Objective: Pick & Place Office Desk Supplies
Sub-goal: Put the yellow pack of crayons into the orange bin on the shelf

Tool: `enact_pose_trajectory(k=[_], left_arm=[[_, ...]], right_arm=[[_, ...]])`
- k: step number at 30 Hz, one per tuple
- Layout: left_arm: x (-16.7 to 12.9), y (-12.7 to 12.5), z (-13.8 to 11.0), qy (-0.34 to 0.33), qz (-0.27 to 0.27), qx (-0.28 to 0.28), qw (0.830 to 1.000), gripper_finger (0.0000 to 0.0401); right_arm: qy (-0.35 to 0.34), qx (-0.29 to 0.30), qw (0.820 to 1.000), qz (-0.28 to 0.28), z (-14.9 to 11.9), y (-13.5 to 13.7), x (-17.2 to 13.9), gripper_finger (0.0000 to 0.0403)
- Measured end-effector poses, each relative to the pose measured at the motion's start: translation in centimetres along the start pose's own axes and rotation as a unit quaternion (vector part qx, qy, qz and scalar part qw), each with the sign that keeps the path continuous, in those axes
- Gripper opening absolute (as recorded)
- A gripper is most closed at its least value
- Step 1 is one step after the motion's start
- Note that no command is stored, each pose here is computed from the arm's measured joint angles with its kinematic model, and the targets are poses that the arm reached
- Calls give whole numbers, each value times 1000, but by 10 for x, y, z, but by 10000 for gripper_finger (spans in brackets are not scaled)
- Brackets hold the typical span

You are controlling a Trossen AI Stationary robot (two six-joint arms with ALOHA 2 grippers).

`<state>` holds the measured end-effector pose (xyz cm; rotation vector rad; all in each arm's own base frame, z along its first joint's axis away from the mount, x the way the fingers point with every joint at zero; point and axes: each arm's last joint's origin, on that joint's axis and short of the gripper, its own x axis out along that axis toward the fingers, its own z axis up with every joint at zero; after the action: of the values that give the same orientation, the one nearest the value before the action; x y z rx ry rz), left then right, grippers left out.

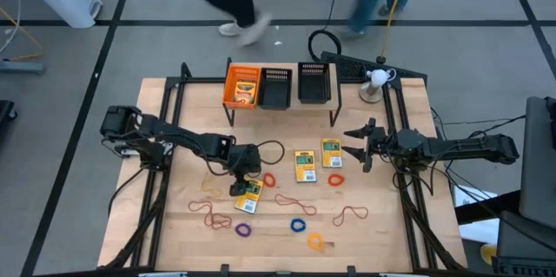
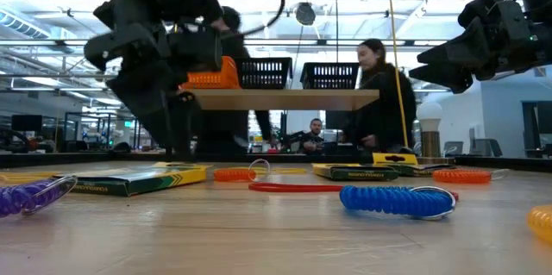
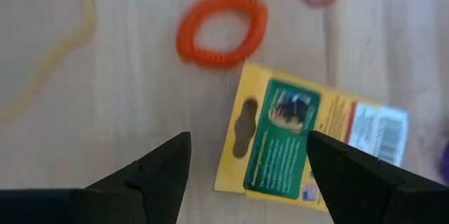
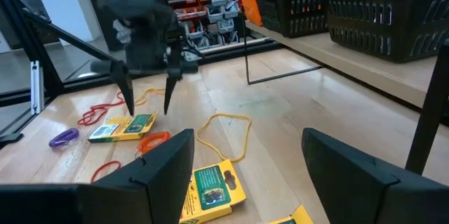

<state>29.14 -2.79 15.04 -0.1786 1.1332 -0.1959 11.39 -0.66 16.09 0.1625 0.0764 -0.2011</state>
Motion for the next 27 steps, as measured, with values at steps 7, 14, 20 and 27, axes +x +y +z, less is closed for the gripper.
enact_pose_trajectory(k=[7, 14, 20, 27], left_arm=[[14, 3, -2, 17, -12, -5, 1000, 276], [14, 3, -1, 13, -20, 1, 1000, 253], [15, 2, -1, 13, -27, 3, 1000, 159], [14, 3, 0, 8, -25, 2, 1000, 13]], right_arm=[[9, -2, 1000, -2, -2, 0, 1, 254], [9, -2, 1000, -4, -2, 0, 1, 254], [9, -2, 1000, -4, -2, 0, 1, 254], [9, -2, 1000, -4, -2, 0, 1, 254]])
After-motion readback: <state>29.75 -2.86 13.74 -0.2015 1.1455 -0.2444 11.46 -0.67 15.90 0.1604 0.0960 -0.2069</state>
